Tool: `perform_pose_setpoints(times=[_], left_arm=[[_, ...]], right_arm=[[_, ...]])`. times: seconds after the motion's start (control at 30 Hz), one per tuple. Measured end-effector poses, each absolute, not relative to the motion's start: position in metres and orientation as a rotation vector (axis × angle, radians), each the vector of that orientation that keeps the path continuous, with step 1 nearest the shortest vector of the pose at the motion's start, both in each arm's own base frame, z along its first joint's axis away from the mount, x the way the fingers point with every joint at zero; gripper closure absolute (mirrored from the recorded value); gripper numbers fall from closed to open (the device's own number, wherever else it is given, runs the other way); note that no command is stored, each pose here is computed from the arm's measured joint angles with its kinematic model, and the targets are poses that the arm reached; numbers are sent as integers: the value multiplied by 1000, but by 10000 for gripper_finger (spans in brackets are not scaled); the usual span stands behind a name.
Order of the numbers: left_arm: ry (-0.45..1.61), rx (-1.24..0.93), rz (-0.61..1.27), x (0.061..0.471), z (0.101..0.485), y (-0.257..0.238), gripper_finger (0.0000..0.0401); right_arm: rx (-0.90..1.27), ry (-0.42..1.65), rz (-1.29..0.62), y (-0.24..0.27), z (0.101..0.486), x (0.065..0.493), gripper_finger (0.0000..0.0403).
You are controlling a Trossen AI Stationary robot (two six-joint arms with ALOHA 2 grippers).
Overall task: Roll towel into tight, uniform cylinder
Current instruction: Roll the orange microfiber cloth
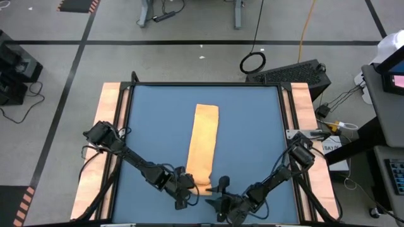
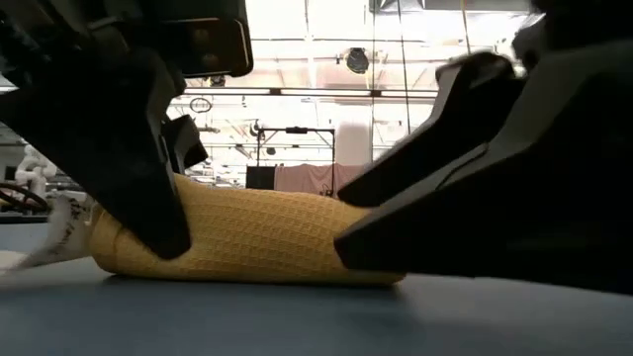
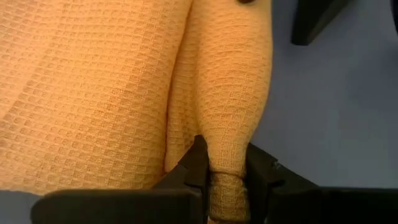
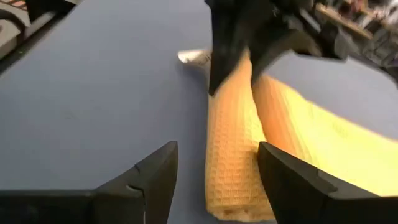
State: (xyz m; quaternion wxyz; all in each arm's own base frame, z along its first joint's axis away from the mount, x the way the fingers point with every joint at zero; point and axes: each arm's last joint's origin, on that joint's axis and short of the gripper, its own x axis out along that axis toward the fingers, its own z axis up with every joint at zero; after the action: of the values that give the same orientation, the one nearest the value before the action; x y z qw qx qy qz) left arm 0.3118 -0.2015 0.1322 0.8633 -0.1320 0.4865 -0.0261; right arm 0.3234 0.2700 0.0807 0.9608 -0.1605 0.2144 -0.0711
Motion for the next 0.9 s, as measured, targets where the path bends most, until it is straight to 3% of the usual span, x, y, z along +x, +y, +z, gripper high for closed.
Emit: perform_pose_setpoints(times=[0.3, 0.5, 0.7, 0.9], left_arm=[[1016, -252, -87, 308, 131, -205, 346], [999, -222, -96, 304, 127, -206, 346], [965, -215, -90, 300, 122, -207, 345], [964, -193, -80, 295, 119, -208, 345]], right_arm=[[-283, 459, -150, 261, 79, 330, 191], [-368, 441, -131, 265, 85, 335, 190], [-233, 549, -99, 248, 77, 344, 193], [-103, 568, -105, 243, 76, 348, 241]])
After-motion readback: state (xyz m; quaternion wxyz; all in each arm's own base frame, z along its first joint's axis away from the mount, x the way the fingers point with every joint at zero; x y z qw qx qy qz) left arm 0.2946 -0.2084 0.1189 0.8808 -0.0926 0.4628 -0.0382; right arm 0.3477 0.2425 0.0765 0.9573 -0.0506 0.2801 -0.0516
